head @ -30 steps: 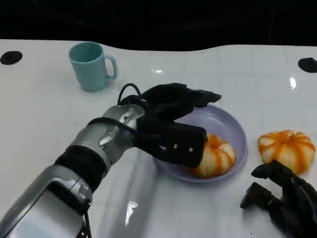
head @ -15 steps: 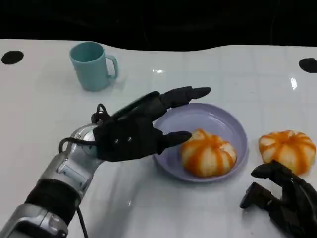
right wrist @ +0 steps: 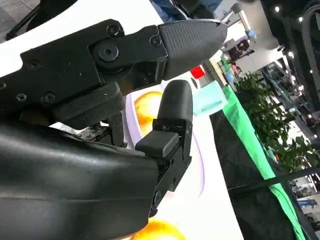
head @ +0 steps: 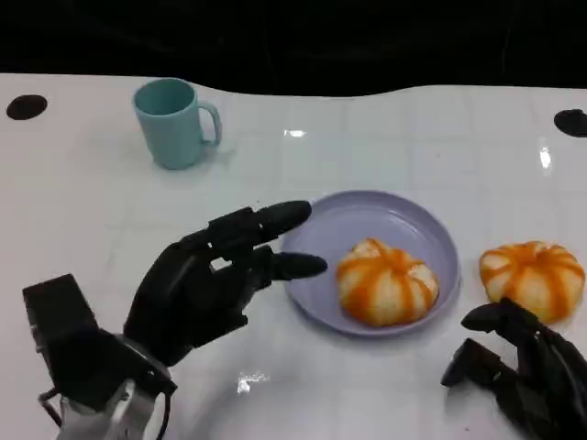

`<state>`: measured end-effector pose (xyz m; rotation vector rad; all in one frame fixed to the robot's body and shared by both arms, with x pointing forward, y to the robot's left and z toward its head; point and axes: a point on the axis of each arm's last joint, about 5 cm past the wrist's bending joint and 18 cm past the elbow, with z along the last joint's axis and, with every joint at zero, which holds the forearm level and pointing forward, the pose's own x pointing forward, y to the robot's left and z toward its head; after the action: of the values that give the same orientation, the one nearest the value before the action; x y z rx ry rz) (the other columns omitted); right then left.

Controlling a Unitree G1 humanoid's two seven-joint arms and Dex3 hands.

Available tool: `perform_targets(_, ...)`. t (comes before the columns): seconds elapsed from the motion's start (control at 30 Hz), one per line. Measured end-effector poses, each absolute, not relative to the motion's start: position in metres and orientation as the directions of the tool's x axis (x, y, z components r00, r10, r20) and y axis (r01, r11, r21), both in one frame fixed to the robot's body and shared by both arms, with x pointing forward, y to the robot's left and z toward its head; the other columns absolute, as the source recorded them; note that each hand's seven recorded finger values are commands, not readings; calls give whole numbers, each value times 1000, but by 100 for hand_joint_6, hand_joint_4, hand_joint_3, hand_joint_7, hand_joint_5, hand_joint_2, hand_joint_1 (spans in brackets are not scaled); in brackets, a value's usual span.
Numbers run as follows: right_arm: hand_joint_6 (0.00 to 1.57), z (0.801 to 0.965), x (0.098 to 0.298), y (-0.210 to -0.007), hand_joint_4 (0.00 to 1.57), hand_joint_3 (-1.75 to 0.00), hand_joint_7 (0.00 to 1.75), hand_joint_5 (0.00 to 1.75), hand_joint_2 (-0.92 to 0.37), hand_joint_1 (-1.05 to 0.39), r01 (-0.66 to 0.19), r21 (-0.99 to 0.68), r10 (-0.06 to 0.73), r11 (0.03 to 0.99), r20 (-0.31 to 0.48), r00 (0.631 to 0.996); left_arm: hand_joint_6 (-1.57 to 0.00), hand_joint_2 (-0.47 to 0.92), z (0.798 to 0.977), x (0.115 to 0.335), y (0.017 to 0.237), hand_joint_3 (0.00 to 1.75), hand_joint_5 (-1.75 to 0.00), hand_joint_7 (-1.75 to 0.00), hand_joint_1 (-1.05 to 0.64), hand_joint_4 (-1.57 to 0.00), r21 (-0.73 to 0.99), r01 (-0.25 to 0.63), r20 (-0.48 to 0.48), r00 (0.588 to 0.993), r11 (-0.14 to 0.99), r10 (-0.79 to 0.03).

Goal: Grasp the bread from the table and place it into the plate.

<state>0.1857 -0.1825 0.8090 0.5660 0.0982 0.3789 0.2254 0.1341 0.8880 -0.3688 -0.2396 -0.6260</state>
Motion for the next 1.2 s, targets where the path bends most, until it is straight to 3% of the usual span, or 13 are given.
perform_targets(0.1,59,809,185,-183,66,-25,120,149,-92,-51,-325,533,376,781,14,926,-76,92,884,212,133,41,-134,-62,-58,-67,-449,564,309,826,693,-472)
perform_targets(0.13,59,809,185,-183,67,-25,120,150,-92,-51,-326,531,376,782,14,926,-75,92,880,207,134,40,-136,-66,-57,-68,-518,536,276,842,667,-463)
perform_targets(0.2,60,810,185,-183,67,-23,119,149,-92,-51,-326,528,376,785,13,927,-73,92,874,199,135,45,-158,-95,-54,-72,-603,482,218,866,636,-450)
perform_targets(0.27,60,810,185,-184,67,-23,118,149,-92,-51,-323,527,373,787,12,928,-72,92,870,192,137,46,-163,-102,-54,-73,-654,435,193,887,619,-420)
perform_targets(0.3,60,810,185,-184,67,-24,118,149,-92,-51,-321,526,371,787,11,929,-72,92,869,190,137,40,-170,-124,-55,-77,-665,421,183,893,617,-412)
perform_targets(0.4,60,810,185,-183,67,-24,118,149,-92,-52,-322,527,373,787,9,928,-69,92,867,183,138,33,-174,-151,-56,-82,-730,386,156,898,565,-411)
perform_targets(0.63,62,811,183,-184,69,-22,117,148,-92,-53,-313,536,374,784,-6,927,-66,92,857,169,145,36,-175,-161,-54,-85,-784,311,73,906,537,-418)
perform_targets(1.2,62,812,182,-185,69,-20,116,148,-92,-53,-311,541,377,781,-12,926,-62,92,849,167,150,31,-175,-164,-53,-81,-795,280,40,909,538,-415)
